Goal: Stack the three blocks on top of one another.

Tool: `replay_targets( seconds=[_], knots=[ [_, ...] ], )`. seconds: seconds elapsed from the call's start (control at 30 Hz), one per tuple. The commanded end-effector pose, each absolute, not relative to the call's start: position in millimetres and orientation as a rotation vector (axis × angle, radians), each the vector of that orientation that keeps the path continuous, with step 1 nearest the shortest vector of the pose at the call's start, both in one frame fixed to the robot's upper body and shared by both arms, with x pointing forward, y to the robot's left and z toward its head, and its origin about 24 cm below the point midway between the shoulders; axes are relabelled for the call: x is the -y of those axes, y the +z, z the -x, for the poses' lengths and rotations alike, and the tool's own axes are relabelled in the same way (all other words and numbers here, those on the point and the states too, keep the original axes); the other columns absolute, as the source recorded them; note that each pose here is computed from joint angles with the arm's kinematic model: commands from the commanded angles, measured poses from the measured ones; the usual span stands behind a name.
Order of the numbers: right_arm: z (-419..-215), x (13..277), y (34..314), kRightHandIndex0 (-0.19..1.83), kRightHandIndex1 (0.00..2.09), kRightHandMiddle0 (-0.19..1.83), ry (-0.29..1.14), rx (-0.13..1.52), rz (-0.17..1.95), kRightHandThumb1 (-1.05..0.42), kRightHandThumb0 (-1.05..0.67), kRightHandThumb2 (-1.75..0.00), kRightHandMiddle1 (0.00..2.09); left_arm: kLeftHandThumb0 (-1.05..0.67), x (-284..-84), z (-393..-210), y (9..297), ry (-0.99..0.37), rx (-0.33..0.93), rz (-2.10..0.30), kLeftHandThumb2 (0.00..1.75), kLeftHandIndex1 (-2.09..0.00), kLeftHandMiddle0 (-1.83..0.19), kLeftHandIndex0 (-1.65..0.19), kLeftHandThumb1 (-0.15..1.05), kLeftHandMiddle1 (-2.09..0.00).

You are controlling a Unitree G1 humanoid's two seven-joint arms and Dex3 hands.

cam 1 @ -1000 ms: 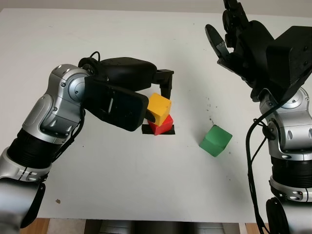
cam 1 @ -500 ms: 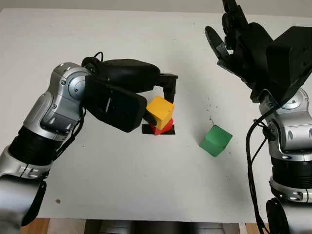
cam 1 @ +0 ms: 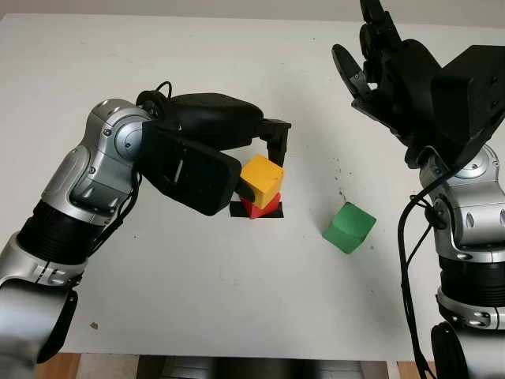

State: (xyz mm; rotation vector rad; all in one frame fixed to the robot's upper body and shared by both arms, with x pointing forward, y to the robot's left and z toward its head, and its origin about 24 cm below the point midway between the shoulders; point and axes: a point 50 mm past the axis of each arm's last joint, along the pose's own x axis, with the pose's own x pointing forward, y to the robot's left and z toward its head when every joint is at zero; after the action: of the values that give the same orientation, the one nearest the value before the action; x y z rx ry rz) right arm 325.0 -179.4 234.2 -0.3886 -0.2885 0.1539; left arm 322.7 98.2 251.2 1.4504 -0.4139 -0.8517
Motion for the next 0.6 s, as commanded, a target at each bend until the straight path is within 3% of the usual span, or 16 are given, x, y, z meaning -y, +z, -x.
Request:
replay_targets(
  seconds=[0.0, 0.07, 0.13, 0.33, 0.57],
  knots=[
    [-321.2, 180.4, 236.7, -0.19, 0.00, -0.18, 0.152, 0.306, 0.386, -1.05, -0.68, -0.49, 0.05, -0.59, -95.7, -321.6, 252.1, -0.871, 0.432, -1.463, 0.05, -0.58, 0.00, -0.18, 1.00, -0.04],
    [-321.0, 180.6, 236.5, -0.19, 0.00, -0.17, 0.153, 0.306, 0.385, -1.05, -0.68, -0.48, 0.05, -0.63, -95.6, -321.3, 252.2, -0.874, 0.437, -1.482, 0.05, -0.29, 0.05, -0.21, 0.99, -0.04],
    [-320.9, 180.6, 236.3, -0.19, 0.00, -0.17, 0.153, 0.306, 0.388, -1.05, -0.68, -0.48, 0.05, -0.67, -95.5, -320.4, 252.9, -0.884, 0.427, -1.495, 0.05, -0.13, 0.13, -0.09, 0.99, -0.02],
    [-321.7, 180.3, 234.8, -0.19, 0.00, -0.17, 0.159, 0.296, 0.384, -1.05, -0.69, -0.48, 0.05, -0.69, -96.0, -316.3, 254.0, -0.906, 0.423, -1.468, 0.04, -0.02, 0.19, 0.09, 0.95, 0.00],
    [-321.1, 178.4, 235.9, -0.19, 0.00, -0.18, 0.167, 0.297, 0.391, -1.05, -0.69, -0.49, 0.05, -0.68, -99.4, -307.6, 261.7, -0.915, 0.422, -1.435, 0.05, -0.01, 0.19, 0.15, 0.94, 0.00]
  ],
)
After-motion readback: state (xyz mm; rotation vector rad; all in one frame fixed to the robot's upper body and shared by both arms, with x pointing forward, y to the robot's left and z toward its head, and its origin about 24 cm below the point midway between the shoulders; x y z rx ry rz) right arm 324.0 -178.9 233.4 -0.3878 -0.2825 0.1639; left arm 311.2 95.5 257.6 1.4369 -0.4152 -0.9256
